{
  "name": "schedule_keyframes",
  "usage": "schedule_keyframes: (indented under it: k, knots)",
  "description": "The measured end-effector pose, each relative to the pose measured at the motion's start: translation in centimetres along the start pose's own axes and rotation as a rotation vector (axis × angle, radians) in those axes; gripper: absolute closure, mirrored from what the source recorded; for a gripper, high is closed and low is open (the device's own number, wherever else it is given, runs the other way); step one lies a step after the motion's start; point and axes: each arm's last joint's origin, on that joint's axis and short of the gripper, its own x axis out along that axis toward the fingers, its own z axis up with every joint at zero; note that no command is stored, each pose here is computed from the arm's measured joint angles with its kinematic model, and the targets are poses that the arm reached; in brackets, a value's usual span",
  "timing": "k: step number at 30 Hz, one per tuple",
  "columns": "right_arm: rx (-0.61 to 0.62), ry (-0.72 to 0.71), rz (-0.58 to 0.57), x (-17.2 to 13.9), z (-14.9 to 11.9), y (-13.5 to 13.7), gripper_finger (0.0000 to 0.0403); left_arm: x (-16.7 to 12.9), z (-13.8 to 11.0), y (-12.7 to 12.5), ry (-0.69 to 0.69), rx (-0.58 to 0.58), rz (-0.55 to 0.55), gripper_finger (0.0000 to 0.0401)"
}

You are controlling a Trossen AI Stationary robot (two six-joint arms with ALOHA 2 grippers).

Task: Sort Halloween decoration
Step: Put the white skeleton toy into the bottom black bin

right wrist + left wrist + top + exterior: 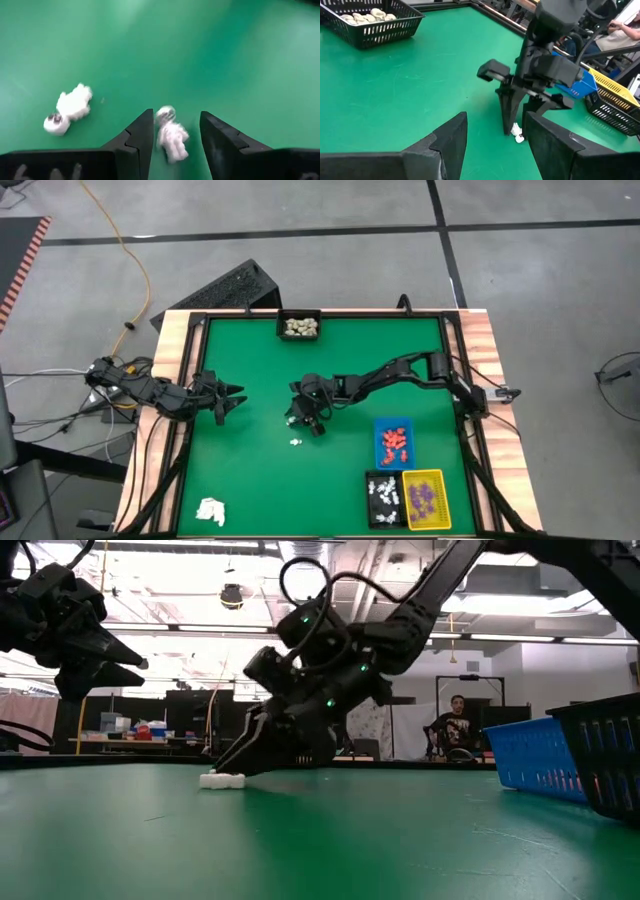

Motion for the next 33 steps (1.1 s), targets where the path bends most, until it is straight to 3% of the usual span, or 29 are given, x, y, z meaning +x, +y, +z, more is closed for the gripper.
schedule_keyframes:
  k: [8, 20, 24, 33]
  knots:
    - [0.026, 0.012, 0.016, 0.8, -0.4, 0.1, 0.0256, 0.0, 0.0, 0.0, 0.002, 0.000, 0.001, 0.0212]
    - [0.117, 0.024, -0.004, 0.2, -0.2, -0.5, 0.0391, 0.0, 0.0, 0.0, 0.003, -0.003, 0.000, 0.0212]
    - [0.118, 0.023, -0.005, -0.9, 1.1, -0.4, 0.0388, 0.0, 0.0, 0.0, 0.005, -0.005, -0.003, 0.0212]
    - [0.132, 0.010, 0.034, -6.8, 7.9, 1.4, 0.0387, 0.0, 0.0, 0.0, 0.004, -0.020, -0.004, 0.0212]
